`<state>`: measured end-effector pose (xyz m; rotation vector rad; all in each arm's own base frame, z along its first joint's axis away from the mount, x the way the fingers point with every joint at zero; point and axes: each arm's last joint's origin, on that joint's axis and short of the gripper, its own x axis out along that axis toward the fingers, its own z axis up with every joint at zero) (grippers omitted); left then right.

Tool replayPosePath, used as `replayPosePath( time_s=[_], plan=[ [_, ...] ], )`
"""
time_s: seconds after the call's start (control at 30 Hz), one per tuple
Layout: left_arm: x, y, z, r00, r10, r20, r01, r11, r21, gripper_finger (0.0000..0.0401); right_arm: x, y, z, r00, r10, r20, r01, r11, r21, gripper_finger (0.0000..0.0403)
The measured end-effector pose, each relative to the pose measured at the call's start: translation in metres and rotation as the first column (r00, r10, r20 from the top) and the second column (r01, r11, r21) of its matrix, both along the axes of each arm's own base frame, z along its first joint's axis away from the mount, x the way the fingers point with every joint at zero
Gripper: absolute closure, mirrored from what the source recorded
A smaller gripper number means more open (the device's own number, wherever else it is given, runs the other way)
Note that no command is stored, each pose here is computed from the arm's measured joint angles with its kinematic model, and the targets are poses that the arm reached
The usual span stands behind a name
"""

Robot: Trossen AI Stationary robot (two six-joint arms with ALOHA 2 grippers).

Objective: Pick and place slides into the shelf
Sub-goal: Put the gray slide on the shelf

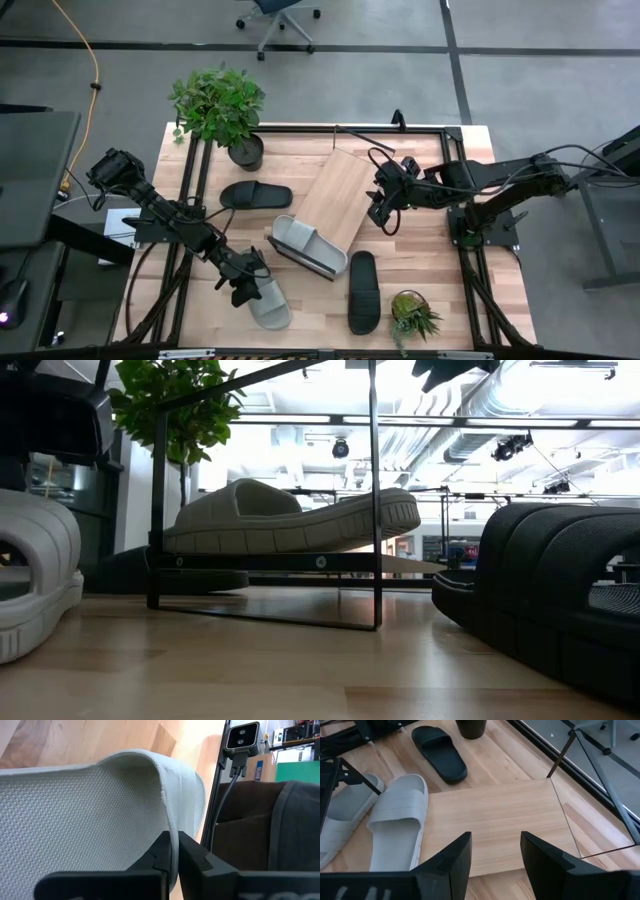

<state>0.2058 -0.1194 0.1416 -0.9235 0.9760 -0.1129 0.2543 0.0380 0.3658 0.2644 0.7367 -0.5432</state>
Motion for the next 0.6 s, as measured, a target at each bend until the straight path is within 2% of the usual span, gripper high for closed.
replayPosePath(
  time_s=[0.13, 0.23, 0.4, 0.6],
  plan=[
    [0.0, 0.0, 0.0, 1.0, -0.001, 0.001, 0.001, 1.0, -0.002, 0.0381, 0.0, 0.0, 0.0, 1.0, 0.006, -0.003, -0.006, 1.0, -0.004, 0.0243],
    [0.0, -0.001, 0.0, 1.0, 0.0, -0.012, 0.0, 1.0, -0.026, 0.0386, 0.0, 0.0, 0.0, 1.0, 0.006, -0.003, -0.006, 1.0, -0.004, 0.0243],
    [0.0, -0.003, 0.002, 0.999, -0.012, -0.05, 0.007, 0.994, -0.107, 0.0392, 0.0, 0.0, 0.0, 1.0, 0.008, -0.004, -0.008, 1.0, -0.007, 0.0243],
    [0.007, -0.008, 0.014, 0.999, -0.038, -0.003, 0.037, 0.982, -0.186, 0.0397, 0.0, 0.0, 0.0, 1.0, 0.008, -0.002, -0.008, 1.0, -0.007, 0.0243]
  ],
)
